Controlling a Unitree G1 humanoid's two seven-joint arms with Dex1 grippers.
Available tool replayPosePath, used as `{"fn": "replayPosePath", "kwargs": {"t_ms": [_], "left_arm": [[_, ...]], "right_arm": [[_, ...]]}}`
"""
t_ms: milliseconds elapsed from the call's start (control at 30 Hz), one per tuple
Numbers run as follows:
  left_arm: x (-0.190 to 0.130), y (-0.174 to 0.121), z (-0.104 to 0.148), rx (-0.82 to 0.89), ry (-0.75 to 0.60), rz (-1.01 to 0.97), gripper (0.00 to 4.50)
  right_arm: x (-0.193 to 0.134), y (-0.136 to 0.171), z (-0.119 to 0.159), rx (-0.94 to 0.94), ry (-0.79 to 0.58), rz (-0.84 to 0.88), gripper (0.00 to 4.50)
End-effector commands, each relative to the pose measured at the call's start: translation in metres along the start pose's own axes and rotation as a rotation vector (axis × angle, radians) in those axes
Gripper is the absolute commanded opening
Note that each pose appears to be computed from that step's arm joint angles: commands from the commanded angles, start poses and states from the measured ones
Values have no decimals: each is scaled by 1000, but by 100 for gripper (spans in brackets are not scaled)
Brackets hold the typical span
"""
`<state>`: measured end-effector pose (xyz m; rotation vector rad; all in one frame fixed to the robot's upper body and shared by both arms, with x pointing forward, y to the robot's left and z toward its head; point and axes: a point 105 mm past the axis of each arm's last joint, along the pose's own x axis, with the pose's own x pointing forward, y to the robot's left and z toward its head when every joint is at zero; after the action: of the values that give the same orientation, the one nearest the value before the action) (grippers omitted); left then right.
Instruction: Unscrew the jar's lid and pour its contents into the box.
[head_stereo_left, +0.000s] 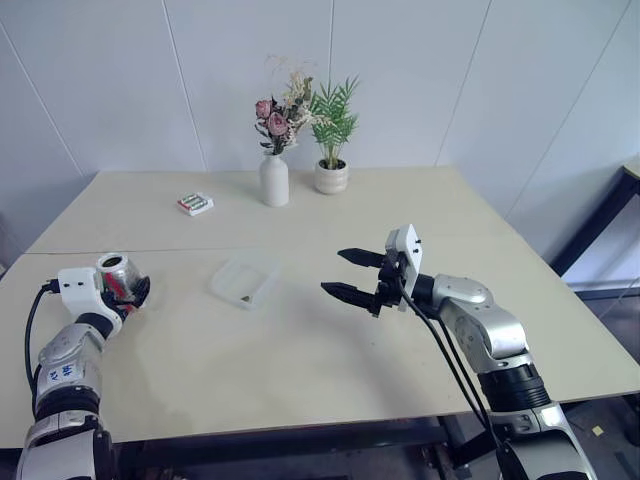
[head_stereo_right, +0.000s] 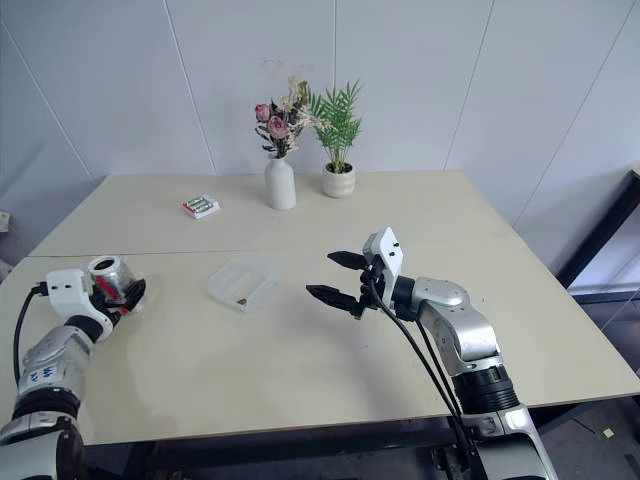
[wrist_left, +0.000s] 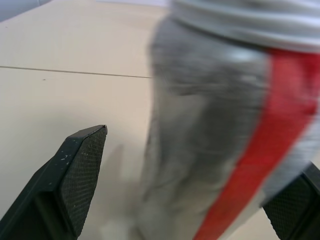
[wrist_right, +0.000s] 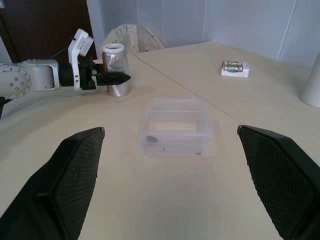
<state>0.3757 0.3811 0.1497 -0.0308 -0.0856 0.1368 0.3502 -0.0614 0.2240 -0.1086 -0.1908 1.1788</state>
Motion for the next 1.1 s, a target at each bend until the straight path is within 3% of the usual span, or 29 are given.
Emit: {"fn": "replayPosePath", "kwargs": {"t_ms": [33,367,500,600,1000,1100], "left_arm": [[-6,4,25,25,-93,2,446],[-53,14,43,193,-140,18,446],[-94,25,44,244,-111,47,446],[-110,15,44,248,-96,2,446],[-141,-98,50,487,-48,-800,446],[-139,-105,54,503,-46,-889,446]], "right_arm": [[1,3,11,-32,-36,24,450],[-2,4,8,-26,-27,37,450],[-9,2,6,-33,-16,38,450],[-14,2,7,-41,-11,48,450],[-50,18,11,-152,59,225,450],[-58,23,13,-154,98,259,450]]}}
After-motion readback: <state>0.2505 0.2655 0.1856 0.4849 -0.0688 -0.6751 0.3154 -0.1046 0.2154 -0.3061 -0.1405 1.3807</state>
